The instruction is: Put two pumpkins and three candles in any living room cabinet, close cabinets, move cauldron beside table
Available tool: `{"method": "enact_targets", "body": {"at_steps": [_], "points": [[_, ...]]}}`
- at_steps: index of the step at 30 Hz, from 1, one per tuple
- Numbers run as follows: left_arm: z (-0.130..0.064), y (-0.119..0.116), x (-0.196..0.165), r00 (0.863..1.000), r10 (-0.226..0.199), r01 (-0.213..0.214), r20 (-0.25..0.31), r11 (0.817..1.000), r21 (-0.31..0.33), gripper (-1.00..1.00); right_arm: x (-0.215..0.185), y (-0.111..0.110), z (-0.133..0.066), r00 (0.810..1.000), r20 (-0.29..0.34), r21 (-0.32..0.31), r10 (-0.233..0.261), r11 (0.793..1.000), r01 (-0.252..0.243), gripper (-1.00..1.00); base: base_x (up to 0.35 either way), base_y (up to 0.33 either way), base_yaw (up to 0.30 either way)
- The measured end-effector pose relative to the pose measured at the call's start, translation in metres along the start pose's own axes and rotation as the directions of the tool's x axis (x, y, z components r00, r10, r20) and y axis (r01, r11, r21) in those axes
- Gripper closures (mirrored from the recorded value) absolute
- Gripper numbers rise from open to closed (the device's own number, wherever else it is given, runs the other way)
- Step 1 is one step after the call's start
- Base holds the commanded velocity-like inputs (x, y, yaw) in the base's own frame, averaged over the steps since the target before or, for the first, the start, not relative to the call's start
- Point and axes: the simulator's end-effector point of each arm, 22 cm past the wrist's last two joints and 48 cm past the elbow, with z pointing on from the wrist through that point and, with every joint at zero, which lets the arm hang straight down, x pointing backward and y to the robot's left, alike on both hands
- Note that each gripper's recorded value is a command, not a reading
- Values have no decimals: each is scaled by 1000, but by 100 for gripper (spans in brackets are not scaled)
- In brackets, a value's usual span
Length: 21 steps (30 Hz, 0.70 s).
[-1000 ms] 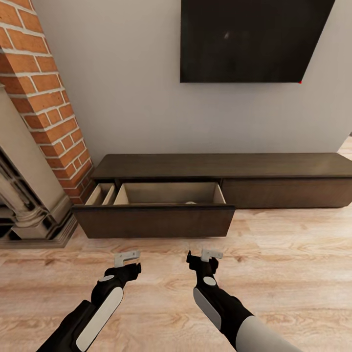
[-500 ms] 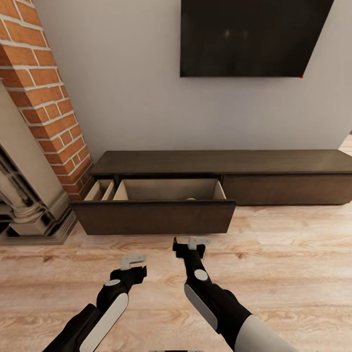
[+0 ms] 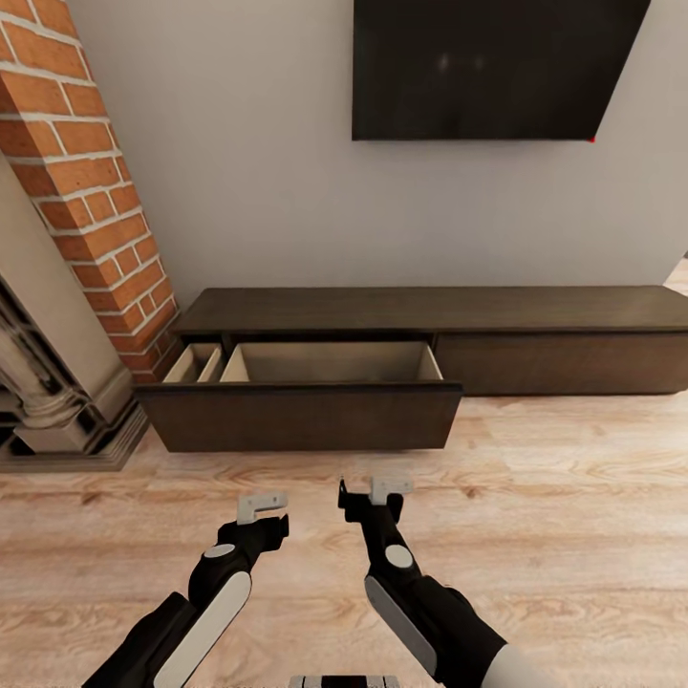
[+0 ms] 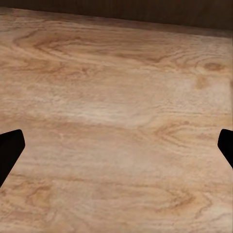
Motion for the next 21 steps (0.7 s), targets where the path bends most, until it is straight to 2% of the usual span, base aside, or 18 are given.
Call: {"method": "enact_targets", "body": {"at_steps": [2,5,7,12,15,21], "points": [[3,0,4,1000,0,0,-8,1000,0,-100,12,-4,-3,1000,-13,2,5,1000,-5,-100,0,0,0],[6,0,9,1000,0,0,-19,1000,-1,-100,23,-22,-3,1000,-13,21,3,1000,-3,-100,0,0,0],[9,1,13,1000,0,0,-28,1000,-2,-100,34,-33,-6,1000,-7,34,11,999,-11,-100,0,0,0],[11,0,16,999,0,0,-35,1000,-2,-100,42,-44,-11,999,28,51,45,998,-46,-100,0,0,0],[11,0,16,999,0,0,-36,1000,-1,-100,45,-59,-12,999,29,70,40,997,-42,-100,0,0,0],[15,-1,21,999,-1,2,-46,1000,1,-100,52,-67,-10,999,21,82,32,996,-34,-100,0,0,0]]}}
